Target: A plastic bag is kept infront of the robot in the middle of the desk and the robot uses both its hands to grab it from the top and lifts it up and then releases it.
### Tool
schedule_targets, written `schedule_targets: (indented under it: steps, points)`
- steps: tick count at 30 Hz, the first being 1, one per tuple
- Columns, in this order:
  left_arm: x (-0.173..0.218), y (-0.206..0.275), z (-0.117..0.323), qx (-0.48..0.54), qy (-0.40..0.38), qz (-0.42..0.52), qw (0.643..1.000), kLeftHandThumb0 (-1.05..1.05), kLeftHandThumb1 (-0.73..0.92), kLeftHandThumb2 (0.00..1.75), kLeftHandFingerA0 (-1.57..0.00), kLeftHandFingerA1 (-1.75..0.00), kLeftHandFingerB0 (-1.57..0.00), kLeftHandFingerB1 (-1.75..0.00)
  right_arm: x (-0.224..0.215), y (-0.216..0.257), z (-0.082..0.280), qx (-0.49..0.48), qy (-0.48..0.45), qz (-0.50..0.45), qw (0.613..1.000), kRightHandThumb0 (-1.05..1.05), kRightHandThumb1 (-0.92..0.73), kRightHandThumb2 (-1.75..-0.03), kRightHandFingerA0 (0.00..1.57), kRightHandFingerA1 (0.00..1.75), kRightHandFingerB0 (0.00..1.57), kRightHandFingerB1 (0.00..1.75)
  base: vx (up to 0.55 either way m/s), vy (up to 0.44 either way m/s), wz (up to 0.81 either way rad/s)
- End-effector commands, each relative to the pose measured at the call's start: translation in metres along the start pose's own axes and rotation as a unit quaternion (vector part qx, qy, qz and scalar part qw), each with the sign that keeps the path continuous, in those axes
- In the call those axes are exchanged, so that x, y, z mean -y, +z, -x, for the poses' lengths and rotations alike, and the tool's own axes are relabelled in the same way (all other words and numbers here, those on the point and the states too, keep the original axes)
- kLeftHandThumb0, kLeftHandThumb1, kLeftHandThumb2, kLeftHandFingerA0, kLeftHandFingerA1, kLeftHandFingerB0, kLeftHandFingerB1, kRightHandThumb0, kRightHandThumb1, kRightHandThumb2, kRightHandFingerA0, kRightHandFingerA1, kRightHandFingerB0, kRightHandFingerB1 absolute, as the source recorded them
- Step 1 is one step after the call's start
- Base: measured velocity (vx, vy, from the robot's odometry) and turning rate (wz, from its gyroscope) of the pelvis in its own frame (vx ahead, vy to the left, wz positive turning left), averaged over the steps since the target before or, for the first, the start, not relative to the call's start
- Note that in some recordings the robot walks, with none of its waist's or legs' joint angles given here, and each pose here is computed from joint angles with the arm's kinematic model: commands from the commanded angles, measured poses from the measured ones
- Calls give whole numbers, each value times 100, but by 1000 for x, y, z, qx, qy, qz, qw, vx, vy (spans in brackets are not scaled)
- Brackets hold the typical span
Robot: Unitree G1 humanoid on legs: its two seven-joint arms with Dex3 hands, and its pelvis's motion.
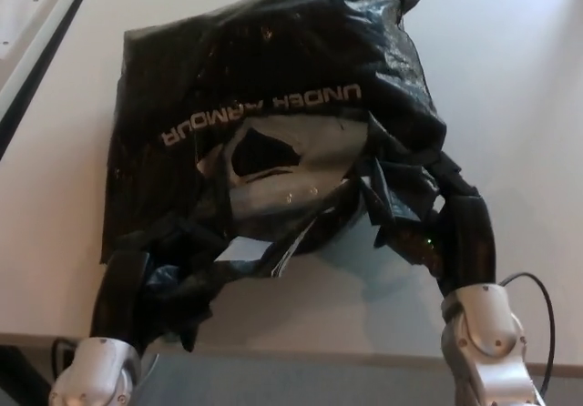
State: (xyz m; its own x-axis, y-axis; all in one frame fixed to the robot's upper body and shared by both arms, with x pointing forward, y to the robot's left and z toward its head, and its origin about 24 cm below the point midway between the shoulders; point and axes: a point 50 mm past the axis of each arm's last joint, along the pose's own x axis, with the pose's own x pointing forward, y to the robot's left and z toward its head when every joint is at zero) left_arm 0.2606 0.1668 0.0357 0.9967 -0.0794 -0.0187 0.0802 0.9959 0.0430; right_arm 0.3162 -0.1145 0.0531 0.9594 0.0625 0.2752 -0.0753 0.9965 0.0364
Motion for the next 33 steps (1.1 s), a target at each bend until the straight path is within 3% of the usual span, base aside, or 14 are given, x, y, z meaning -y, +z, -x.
schedule_targets:
  steps: [1,3,4,5,6,17,18,22,23,25,26,31,32,33]
  points:
    - [30,112,47,254,-36,35,966,-42,75,67,-88,-165,-66,-132,-6,128,1,290,149,120,938,-51,-82,-66,87,172,71,145,0,0,0]
    - [34,138,59,320,-49,23,946,-42,74,66,-86,-167,-66,-133,-6,152,13,355,167,226,892,-51,-85,-65,87,166,75,138,0,0,0]
    - [35,145,64,337,-58,23,939,-41,74,65,-85,-167,-66,-132,-6,159,17,369,171,250,878,-51,-67,-104,111,134,81,111,0,0,0]
    - [35,147,65,340,-60,24,938,-41,74,65,-85,-167,-66,-132,-6,160,19,372,173,254,876,-51,-67,-104,111,134,81,111,0,0,0]
    - [36,154,68,364,-61,16,929,-49,75,62,-81,-163,-72,-121,-6,166,22,388,176,265,865,-52,-85,-69,82,174,69,145,0,0,0]
    - [30,230,106,575,-20,-79,814,-40,75,62,-72,-175,-51,-151,-2,218,61,492,139,259,819,-56,-86,-67,94,175,74,158,0,0,0]
    - [30,239,112,597,-11,-88,798,-40,74,61,-71,-175,-51,-154,-3,222,66,502,142,241,818,-33,-64,-116,123,128,115,124,0,0,0]
    - [33,255,119,634,-7,-93,768,-38,78,59,-69,-175,-46,-163,-6,228,77,518,140,233,811,-33,-65,-116,125,128,116,124,0,0,0]
    - [35,263,122,642,-36,-48,765,-45,54,87,-110,-140,-73,-119,-9,230,86,527,134,250,801,-62,-85,-68,103,167,83,160,0,0,0]
    - [35,273,123,653,-19,-67,754,-47,53,89,-113,-140,-75,-120,-11,231,93,529,136,262,796,-61,-82,-65,106,163,83,156,0,0,0]
    - [35,275,122,652,-7,-77,754,-40,72,60,-83,-175,-52,-162,-11,230,95,529,137,262,795,-60,-82,-65,107,161,83,155,0,0,0]
    - [55,270,129,665,-25,42,745,-46,49,89,-106,-135,-77,-119,-13,231,102,527,153,241,800,-59,-78,-73,96,164,72,153,0,0,0]
    - [57,267,133,677,-26,18,735,-43,72,59,-74,-174,-45,-164,-16,235,103,536,166,207,802,-53,-75,-70,105,160,74,149,0,0,0]
    - [55,266,134,685,-31,0,728,-41,76,62,-65,-169,-45,-147,-17,237,103,540,170,202,799,-49,-70,-75,104,163,73,150,0,0,0]
